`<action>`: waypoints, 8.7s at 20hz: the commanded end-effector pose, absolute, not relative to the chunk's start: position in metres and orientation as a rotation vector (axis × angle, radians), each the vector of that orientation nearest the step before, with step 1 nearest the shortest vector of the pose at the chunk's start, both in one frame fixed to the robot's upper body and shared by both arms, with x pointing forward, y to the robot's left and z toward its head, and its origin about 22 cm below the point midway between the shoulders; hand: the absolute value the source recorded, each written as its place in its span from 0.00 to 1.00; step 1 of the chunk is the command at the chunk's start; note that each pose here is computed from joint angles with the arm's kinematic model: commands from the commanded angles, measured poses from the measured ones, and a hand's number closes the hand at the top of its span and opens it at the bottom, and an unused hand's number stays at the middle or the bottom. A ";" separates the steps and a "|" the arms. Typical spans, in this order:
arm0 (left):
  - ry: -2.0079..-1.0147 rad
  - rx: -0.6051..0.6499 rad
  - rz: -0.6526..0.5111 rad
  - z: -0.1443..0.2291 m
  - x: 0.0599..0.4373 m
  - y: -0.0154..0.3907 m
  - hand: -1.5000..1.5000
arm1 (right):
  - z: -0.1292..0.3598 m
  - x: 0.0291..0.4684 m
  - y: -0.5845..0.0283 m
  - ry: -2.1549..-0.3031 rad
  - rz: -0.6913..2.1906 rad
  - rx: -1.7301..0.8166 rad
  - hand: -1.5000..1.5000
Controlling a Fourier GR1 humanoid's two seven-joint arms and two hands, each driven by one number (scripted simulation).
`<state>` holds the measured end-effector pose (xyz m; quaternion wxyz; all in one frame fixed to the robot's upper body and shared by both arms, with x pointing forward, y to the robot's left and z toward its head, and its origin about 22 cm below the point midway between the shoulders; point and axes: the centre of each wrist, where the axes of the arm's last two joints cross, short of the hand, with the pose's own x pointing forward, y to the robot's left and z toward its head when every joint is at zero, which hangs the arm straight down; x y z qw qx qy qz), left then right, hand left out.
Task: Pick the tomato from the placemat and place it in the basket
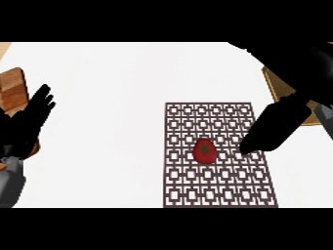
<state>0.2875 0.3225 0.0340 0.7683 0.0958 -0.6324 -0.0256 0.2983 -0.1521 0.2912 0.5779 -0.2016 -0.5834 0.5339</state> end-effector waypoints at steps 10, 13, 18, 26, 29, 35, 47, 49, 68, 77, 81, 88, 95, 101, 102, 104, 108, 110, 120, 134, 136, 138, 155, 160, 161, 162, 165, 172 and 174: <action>-1.376 0.179 -0.046 0.039 0.290 0.317 0.50 | 0.255 0.229 -0.228 -1.420 1.108 -0.379 0.00; -1.367 0.193 -0.075 0.048 0.293 0.316 0.50 | 0.209 0.240 -0.234 -1.408 1.118 -0.369 0.00; -1.379 0.185 -0.085 0.036 0.282 0.312 0.50 | 0.156 0.240 -0.210 -1.460 1.089 -0.410 0.00; -1.390 0.183 -0.078 0.039 0.288 0.310 0.50 | 0.097 0.256 -0.194 -1.572 0.938 -0.339 0.00; -1.382 0.179 -0.081 0.045 0.298 0.313 0.50 | 0.087 0.272 -0.170 -1.527 0.968 -0.353 0.00; -1.380 0.184 -0.080 0.032 0.287 0.330 0.50 | 0.067 0.290 -0.168 -1.400 1.060 -0.355 0.00; -1.397 0.194 -0.068 0.050 0.291 0.310 0.50 | 0.052 0.280 -0.179 -1.392 1.110 -0.356 0.00; -1.390 0.183 -0.054 0.050 0.293 0.322 0.50 | 0.053 0.278 -0.193 -1.385 1.097 -0.338 0.00; -1.393 0.182 -0.069 0.050 0.288 0.330 0.50 | 0.009 0.282 -0.177 -1.348 1.172 -0.382 0.00; -1.390 0.208 -0.085 0.044 0.301 0.317 0.50 | 0.001 0.276 -0.156 -1.331 1.333 -0.420 1.00; -1.385 0.188 -0.074 0.023 0.282 0.299 0.50 | -0.022 0.284 -0.153 -1.349 1.333 -0.414 1.00; -1.363 0.216 -0.049 0.050 0.281 0.329 0.50 | -0.009 0.166 -0.182 -1.362 1.451 -0.296 1.00; -1.376 0.200 -0.053 0.037 0.280 0.335 0.50 | 0.010 0.077 -0.210 -1.398 1.422 -0.255 1.00; -1.369 0.210 -0.051 0.036 0.279 0.335 0.50 | 0.058 0.057 -0.191 -1.702 1.008 0.024 1.00; -1.372 0.208 -0.038 0.034 0.280 0.326 0.50 | 0.059 0.052 -0.193 -1.746 0.962 0.026 1.00; -1.381 0.197 -0.044 0.032 0.279 0.332 0.50 | 0.087 0.046 -0.201 -1.841 0.925 -0.014 1.00; -1.372 0.204 -0.046 0.032 0.282 0.323 0.50 | 0.137 0.041 -0.213 -1.888 0.864 -0.133 1.00; -1.377 0.207 -0.036 0.034 0.286 0.316 0.50 | 0.146 0.036 -0.220 -1.893 0.833 -0.174 1.00; -1.397 0.189 -0.070 0.042 0.292 0.310 0.50 | 0.169 0.056 -0.228 -1.927 0.723 -0.396 1.00; -1.382 0.176 -0.107 0.034 0.292 0.300 0.50 | 0.206 0.145 -0.245 -1.880 0.531 -0.780 1.00; -1.385 0.184 -0.095 0.041 0.297 0.320 0.50 | 0.221 0.170 -0.263 -1.838 0.513 -0.833 1.00; -1.379 0.178 -0.091 0.044 0.290 0.313 0.50 | 0.243 0.174 -0.269 -1.821 0.511 -0.845 1.00; -1.385 0.178 -0.069 0.040 0.294 0.315 0.50 | 0.200 0.312 -0.371 -1.782 0.459 -0.796 1.00; -1.391 0.187 -0.068 0.038 0.304 0.315 0.50 | 0.155 0.329 -0.376 -1.674 0.225 -0.886 0.00; -1.370 0.169 -0.081 0.019 0.289 0.320 0.50 | 0.179 0.336 -0.385 -1.669 0.255 -0.852 0.00; -1.396 0.181 -0.079 0.042 0.289 0.332 0.50 | 0.172 0.341 -0.387 -1.665 0.308 -0.888 0.00; -1.381 0.194 -0.070 0.020 0.297 0.313 0.50 | 0.159 0.351 -0.381 -1.684 0.358 -0.856 0.00; -1.376 0.186 -0.076 0.039 0.295 0.301 0.50 | 0.171 0.348 -0.420 -1.800 0.201 -0.755 0.00; -1.395 0.198 -0.072 0.053 0.294 0.316 0.50 | 0.200 0.351 -0.431 -1.782 0.033 -0.716 0.00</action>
